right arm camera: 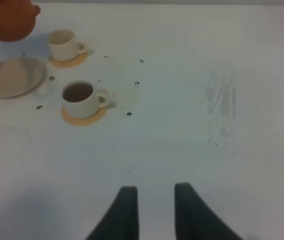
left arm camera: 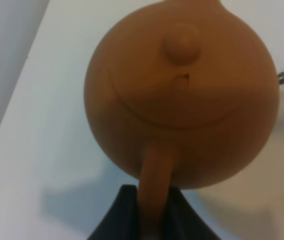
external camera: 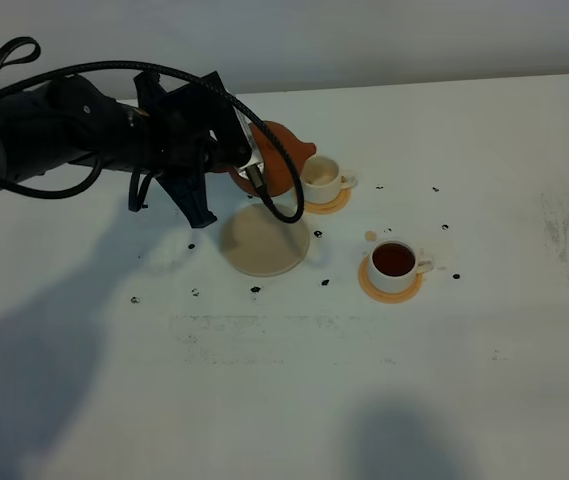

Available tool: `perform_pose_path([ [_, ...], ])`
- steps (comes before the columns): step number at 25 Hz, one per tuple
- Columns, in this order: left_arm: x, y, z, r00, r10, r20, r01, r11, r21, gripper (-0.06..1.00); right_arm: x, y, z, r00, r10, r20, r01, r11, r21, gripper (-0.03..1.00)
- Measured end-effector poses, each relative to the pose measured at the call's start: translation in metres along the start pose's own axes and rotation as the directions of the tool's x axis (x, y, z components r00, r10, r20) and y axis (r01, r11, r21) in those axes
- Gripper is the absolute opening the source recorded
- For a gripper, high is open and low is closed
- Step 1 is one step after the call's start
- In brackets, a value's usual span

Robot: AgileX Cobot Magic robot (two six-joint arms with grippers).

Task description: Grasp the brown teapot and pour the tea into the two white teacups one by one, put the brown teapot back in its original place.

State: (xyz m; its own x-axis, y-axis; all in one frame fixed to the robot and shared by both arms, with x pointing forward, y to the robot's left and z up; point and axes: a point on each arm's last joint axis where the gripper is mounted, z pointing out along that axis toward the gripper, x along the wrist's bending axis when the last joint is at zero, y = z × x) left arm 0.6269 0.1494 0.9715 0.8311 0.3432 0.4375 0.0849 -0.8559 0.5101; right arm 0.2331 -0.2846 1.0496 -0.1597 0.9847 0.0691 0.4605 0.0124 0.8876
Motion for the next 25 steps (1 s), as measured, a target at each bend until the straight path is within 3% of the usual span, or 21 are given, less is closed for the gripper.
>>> perform_pose_path([
  [15, 0.016, -0.001, 0.021, 0.999, 0.04, -0.024, -0.039, 0.999, 0.013, 0.11, 0.0, 0.0, 0.0, 1.0, 0.0, 0.0, 0.0, 1.0, 0.0, 0.2],
  [25, 0.019, -0.004, 0.023, 0.989, 0.138, -0.052, -0.135, 0.99, 0.05, 0.11, 0.0, 0.0, 0.0, 1.0, 0.0, 0.0, 0.0, 1.0, 0.0, 0.2],
])
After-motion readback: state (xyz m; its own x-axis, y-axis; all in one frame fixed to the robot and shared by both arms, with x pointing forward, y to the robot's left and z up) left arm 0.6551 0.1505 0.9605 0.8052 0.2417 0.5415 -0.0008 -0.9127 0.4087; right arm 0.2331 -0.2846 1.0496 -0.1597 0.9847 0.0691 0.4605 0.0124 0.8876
